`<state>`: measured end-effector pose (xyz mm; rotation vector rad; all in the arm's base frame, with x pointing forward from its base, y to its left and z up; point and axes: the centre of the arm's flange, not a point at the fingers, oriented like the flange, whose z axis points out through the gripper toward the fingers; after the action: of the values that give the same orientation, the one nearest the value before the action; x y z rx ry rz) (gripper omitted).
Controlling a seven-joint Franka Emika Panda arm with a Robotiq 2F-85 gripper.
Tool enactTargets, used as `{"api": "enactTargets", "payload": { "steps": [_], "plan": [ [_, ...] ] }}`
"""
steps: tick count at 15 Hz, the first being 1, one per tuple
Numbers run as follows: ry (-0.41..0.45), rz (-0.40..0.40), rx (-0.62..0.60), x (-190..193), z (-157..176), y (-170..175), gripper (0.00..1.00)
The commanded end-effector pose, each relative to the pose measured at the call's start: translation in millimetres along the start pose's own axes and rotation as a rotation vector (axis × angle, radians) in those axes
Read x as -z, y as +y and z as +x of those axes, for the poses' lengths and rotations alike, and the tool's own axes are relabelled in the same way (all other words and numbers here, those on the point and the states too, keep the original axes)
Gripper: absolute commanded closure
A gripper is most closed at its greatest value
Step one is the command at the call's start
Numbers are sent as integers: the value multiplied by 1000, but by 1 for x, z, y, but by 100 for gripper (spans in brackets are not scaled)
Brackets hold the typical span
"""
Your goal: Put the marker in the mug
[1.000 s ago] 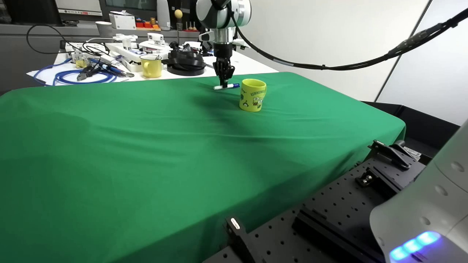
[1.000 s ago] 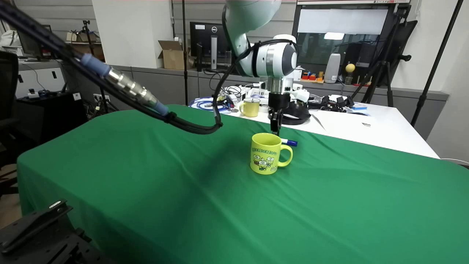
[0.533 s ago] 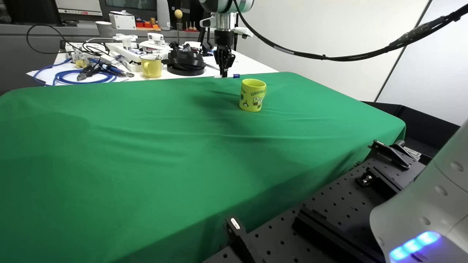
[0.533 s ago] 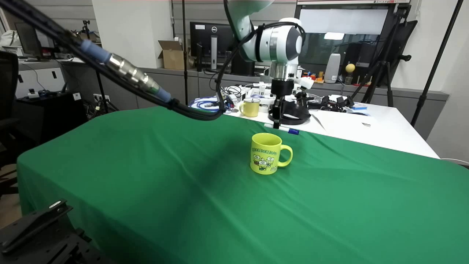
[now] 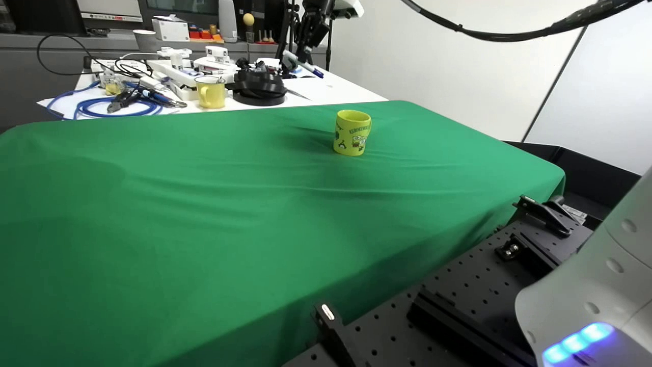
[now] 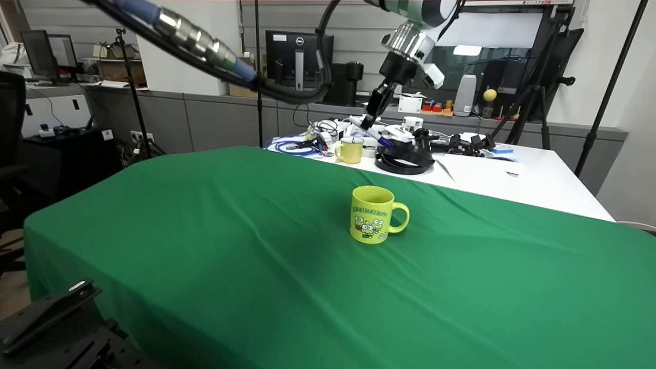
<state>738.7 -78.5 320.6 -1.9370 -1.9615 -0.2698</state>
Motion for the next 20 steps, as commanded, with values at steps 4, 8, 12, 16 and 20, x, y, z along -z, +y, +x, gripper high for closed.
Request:
{"api": "enactTargets", "payload": {
  "steps": [4,8,12,16,20],
  "plan": [
    [373,102,-3,37,-15,-65,96],
    [601,159,-77,23,-55,-97,96],
    [723,193,-173,-4,-104,-125,96],
    [741,189,-237,-31,-142,-151,96],
    [707,167,-263,-58,-175,-167,96]
  ]
}}
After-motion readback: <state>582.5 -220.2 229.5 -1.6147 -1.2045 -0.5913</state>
